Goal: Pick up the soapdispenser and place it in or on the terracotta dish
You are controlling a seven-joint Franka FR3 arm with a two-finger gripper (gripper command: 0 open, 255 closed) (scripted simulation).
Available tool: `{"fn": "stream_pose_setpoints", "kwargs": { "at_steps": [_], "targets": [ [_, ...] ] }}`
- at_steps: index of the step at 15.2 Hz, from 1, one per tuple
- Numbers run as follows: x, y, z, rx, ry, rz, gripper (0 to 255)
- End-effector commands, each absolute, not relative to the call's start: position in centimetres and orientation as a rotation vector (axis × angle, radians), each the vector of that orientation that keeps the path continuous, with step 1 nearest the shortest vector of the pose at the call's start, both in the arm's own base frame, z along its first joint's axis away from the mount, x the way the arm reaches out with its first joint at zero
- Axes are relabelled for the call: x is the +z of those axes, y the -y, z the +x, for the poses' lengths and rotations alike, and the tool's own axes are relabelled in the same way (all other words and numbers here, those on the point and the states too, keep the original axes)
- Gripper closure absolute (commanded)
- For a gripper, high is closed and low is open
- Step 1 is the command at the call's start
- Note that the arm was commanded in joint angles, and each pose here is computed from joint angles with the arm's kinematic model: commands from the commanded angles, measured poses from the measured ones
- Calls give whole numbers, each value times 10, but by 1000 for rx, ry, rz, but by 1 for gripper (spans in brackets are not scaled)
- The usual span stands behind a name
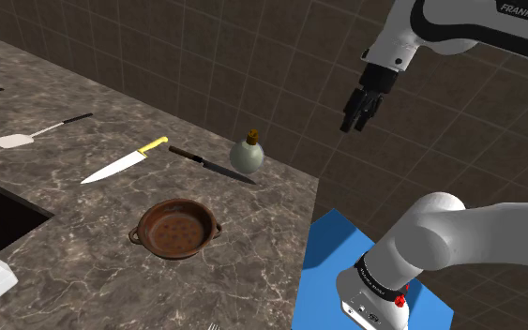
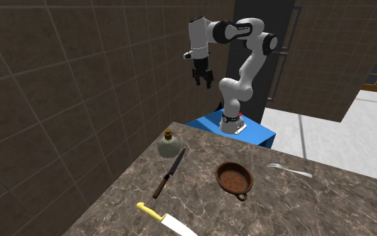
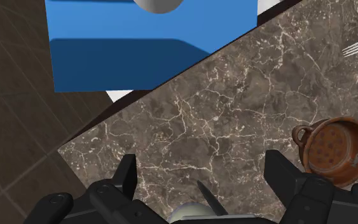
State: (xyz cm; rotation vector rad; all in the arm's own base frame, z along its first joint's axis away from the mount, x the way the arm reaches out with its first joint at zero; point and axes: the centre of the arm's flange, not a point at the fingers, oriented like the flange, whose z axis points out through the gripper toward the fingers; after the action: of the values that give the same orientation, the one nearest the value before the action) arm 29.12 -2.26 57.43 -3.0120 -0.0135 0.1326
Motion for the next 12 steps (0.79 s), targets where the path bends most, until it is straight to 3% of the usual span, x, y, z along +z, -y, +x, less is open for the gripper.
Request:
{"fn": "stream_pose_setpoints", "kwargs": {
  "at_steps": [1, 12],
  "targets": [
    [574, 23, 291, 133, 13, -3012, 0],
    [507, -14, 413, 115, -120, -3048, 0]
  ]
}}
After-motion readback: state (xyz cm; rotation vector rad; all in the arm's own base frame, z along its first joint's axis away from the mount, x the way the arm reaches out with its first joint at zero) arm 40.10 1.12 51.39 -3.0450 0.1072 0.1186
